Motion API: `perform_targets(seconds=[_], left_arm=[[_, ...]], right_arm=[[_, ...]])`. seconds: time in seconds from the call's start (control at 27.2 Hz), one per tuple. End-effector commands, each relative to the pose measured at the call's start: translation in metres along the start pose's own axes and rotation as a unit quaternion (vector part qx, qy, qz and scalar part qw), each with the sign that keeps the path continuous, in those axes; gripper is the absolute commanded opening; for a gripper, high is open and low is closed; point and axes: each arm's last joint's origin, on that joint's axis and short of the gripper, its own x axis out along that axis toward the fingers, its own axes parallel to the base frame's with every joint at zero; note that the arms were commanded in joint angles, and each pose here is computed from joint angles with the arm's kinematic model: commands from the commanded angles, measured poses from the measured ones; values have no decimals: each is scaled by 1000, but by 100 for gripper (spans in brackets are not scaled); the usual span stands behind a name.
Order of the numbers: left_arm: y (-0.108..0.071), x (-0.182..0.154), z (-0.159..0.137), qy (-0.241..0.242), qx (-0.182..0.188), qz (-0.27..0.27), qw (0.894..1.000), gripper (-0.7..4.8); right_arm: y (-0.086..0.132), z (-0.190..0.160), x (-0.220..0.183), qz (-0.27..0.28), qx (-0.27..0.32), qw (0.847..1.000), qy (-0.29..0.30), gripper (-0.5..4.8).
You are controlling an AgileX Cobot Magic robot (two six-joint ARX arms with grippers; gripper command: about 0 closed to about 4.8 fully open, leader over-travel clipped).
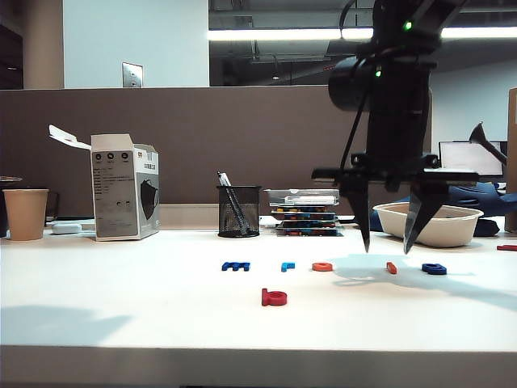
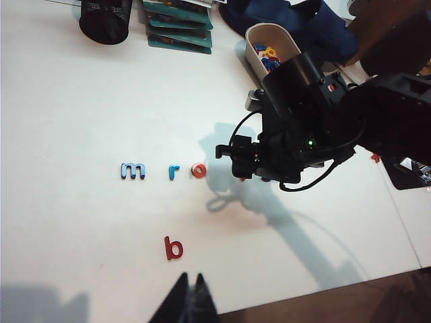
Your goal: Select the appropriate letters from the row of letter magnets placed on the table to arrange into the word "big".
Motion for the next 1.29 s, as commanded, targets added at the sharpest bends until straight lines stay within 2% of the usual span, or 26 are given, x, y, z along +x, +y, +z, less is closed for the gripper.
perform_targets(seconds=[0.04,0.44,0.59,0.73,0.84,1.03,1.1,1.29], left_arm=[[0,-1,1,-7,-5,-2,1000,-5],[0,-1,1,-6,-5,-2,1000,-5],[0,-1,1,-6,-5,-2,1000,-5],[0,-1,1,-6,-5,-2,1000,-5],[0,-1,1,-6,-5,-2,1000,-5],[0,-1,1,-6,-5,-2,1000,-5],[0,-1,1,-6,-5,-2,1000,-5],[0,-1,1,-6,-5,-2,1000,-5]], right_arm=[[3,4,9,10,0,1000,-5,210],[-1,5,24,-3,-9,1000,9,204],[-5,6,24,-5,-4,1000,16,137],[-7,7,24,-6,-2,1000,15,128],[-7,8,24,-6,-2,1000,15,71],[-7,7,24,-5,-2,1000,16,63],[-7,7,24,-5,-2,1000,16,20],[-7,8,24,-5,-2,1000,14,20]])
